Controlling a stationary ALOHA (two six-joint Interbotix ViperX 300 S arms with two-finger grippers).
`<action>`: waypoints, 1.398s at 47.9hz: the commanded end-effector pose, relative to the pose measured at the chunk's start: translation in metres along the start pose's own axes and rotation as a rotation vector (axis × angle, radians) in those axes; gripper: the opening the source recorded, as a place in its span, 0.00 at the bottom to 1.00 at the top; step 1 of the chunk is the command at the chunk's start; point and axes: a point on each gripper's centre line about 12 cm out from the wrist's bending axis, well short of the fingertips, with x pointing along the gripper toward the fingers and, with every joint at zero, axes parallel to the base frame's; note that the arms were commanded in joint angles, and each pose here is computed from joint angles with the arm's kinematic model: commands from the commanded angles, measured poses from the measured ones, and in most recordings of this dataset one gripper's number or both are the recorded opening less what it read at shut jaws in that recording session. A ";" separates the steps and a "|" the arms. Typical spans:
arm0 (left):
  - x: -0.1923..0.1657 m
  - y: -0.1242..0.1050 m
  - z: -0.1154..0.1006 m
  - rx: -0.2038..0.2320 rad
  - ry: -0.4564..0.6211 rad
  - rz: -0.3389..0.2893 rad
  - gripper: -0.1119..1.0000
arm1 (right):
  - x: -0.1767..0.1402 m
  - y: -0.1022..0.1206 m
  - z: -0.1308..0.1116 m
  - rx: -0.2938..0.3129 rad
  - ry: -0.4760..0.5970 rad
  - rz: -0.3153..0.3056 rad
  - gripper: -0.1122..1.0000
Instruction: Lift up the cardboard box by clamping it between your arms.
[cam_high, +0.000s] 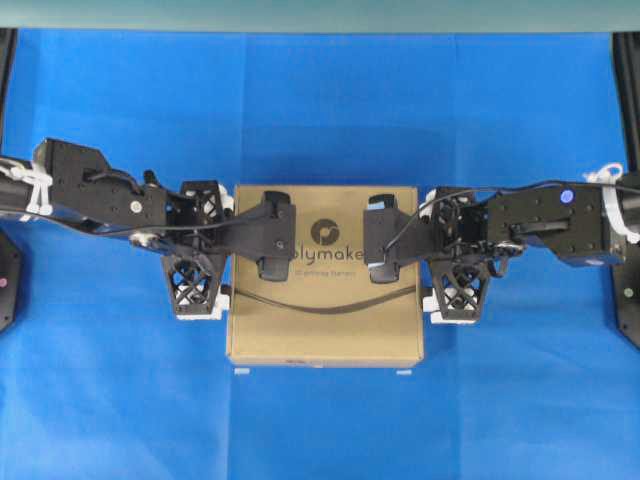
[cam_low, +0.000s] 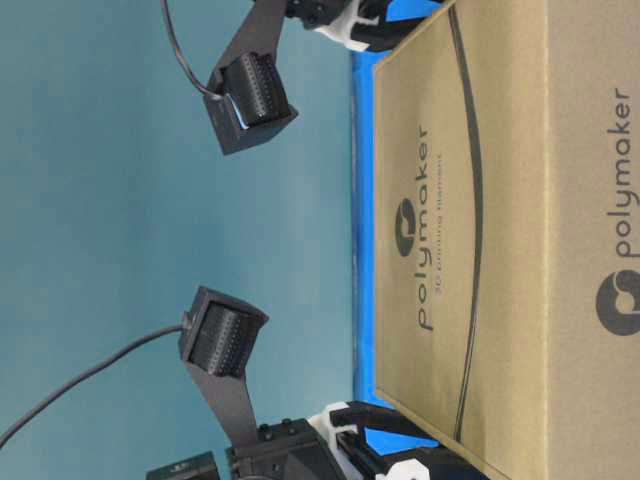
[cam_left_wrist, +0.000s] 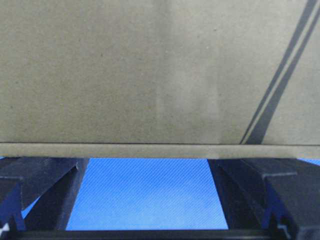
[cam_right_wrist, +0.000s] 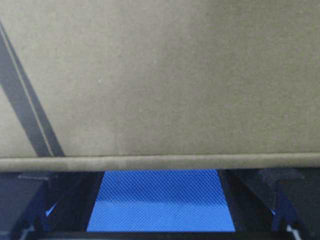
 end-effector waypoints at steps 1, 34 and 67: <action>0.007 0.004 0.007 -0.038 -0.049 0.004 0.89 | -0.003 0.003 0.015 0.015 -0.081 0.001 0.98; -0.017 0.005 -0.028 -0.039 -0.054 0.009 0.89 | -0.032 0.004 -0.032 0.085 -0.141 -0.001 0.98; -0.109 -0.001 -0.050 -0.026 -0.379 0.029 0.89 | -0.115 0.006 -0.084 0.087 -0.457 -0.012 0.98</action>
